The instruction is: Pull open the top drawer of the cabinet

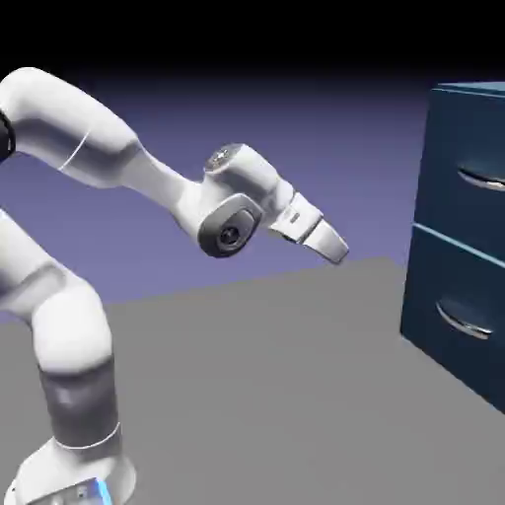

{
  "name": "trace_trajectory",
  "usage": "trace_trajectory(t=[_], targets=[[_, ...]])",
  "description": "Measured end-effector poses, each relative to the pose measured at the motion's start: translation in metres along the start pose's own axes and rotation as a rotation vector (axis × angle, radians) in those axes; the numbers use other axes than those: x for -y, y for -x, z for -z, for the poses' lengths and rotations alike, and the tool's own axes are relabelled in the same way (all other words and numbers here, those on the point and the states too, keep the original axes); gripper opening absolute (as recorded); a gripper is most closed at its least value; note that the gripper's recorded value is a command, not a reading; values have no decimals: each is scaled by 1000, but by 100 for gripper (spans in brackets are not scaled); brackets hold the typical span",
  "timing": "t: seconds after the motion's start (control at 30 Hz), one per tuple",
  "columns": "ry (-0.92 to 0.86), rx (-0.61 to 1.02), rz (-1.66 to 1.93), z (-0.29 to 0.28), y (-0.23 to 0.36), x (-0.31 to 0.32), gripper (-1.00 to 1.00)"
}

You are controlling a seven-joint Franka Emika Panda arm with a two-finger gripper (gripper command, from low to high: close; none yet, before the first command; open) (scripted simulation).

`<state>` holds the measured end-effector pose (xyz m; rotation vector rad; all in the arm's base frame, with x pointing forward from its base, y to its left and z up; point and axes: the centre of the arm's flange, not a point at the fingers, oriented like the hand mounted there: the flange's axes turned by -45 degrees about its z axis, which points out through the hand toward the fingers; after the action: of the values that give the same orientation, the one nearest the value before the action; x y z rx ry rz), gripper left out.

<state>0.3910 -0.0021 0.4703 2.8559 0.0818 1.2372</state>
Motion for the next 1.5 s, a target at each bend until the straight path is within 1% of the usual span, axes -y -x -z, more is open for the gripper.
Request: trace_trajectory(t=[0.23,0.43,0.67,0.87,1.03,1.2,1.5], targets=[[82,-111,54,45,-48,-34,0],[148,-200,126,85,-81,-50,0],[222,-295,241,125,-114,-52,0],[284,-368,366,147,-138,-41,0],[333,-419,488,153,-157,-26,0],[380,-462,621,146,-175,-8,0],[453,-515,877,100,-203,21,0]])
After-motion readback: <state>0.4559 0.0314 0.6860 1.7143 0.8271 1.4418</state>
